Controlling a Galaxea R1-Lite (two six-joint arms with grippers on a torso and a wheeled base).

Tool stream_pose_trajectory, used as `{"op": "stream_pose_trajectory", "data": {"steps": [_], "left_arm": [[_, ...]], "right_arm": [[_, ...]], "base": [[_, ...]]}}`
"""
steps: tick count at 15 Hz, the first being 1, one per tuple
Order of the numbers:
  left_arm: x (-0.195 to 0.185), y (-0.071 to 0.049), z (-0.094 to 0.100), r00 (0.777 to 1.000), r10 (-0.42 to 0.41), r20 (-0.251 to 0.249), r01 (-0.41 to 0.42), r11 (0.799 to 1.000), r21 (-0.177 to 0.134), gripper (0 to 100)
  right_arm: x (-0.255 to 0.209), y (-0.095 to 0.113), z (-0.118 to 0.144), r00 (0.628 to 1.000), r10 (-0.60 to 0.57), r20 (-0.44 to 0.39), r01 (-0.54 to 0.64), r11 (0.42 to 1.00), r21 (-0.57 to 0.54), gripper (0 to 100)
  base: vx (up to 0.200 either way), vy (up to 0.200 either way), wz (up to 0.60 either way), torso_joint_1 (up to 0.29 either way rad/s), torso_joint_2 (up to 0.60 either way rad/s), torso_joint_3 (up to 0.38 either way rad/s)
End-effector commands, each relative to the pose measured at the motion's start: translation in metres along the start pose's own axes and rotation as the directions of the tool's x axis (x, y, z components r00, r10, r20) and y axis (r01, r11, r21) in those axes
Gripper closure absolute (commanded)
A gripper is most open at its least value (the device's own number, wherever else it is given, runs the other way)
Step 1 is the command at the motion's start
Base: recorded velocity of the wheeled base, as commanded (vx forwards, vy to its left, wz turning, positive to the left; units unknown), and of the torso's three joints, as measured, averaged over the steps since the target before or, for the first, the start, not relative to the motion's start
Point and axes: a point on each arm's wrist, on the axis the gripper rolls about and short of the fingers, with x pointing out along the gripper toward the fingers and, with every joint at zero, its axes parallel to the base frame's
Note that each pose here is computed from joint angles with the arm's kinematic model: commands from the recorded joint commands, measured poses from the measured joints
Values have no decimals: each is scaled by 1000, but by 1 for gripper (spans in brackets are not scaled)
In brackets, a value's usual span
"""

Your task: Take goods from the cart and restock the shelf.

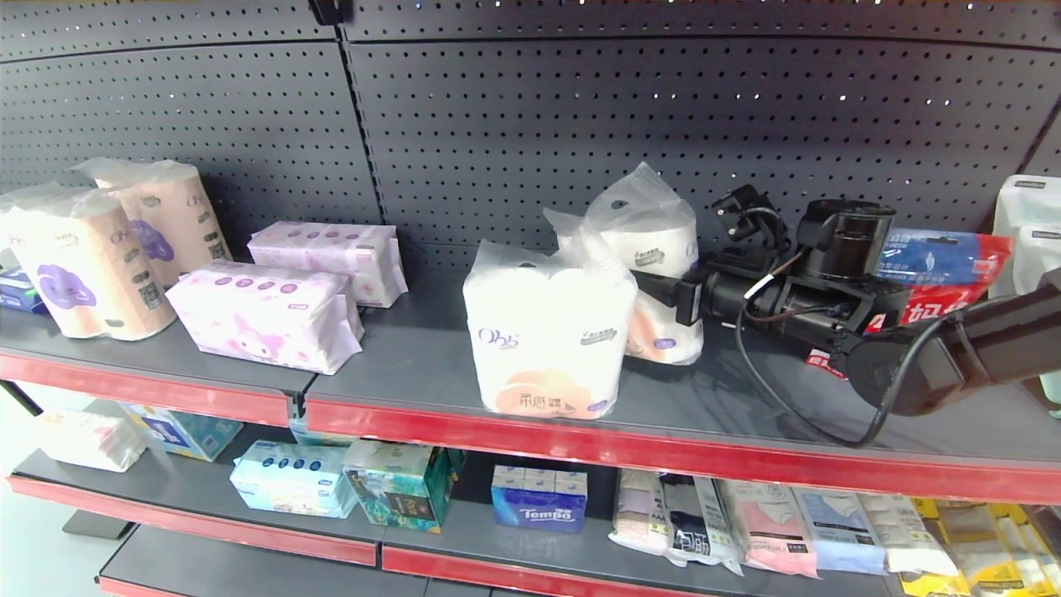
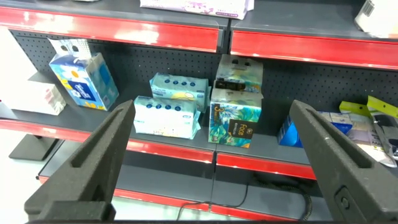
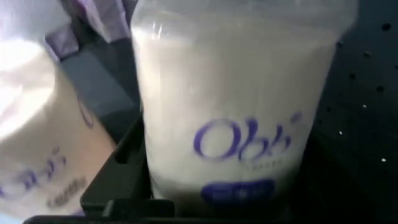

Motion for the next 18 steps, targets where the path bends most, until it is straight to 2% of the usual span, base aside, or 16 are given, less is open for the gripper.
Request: {"op": "stream_pose_trajectory", "data": {"steps": [1,7,15,18], "left_arm": [[0,0,0,1000,0,0,0,1000,0,0],[0,0,0,1000,0,-2,0,1000,0,0],[0,0,0,1000,0,0,0,1000,0,0],[0,0,0,1000,0,-2,0,1000,0,0]], "right_arm": [[-5,-6,-6,1000,-9,-22,9,1000,-13,100],[-5,-8,-13,999,-12,-42,10,999,-45,100],[13,-1,-13,988,151,-10,-151,988,-42,100],[25,-6,-11,988,153,12,-152,987,-56,100]], "base": [[0,0,0,0,0,0],[0,0,0,0,0,0],[0,0,0,0,0,0],[0,0,0,0,0,0]]}}
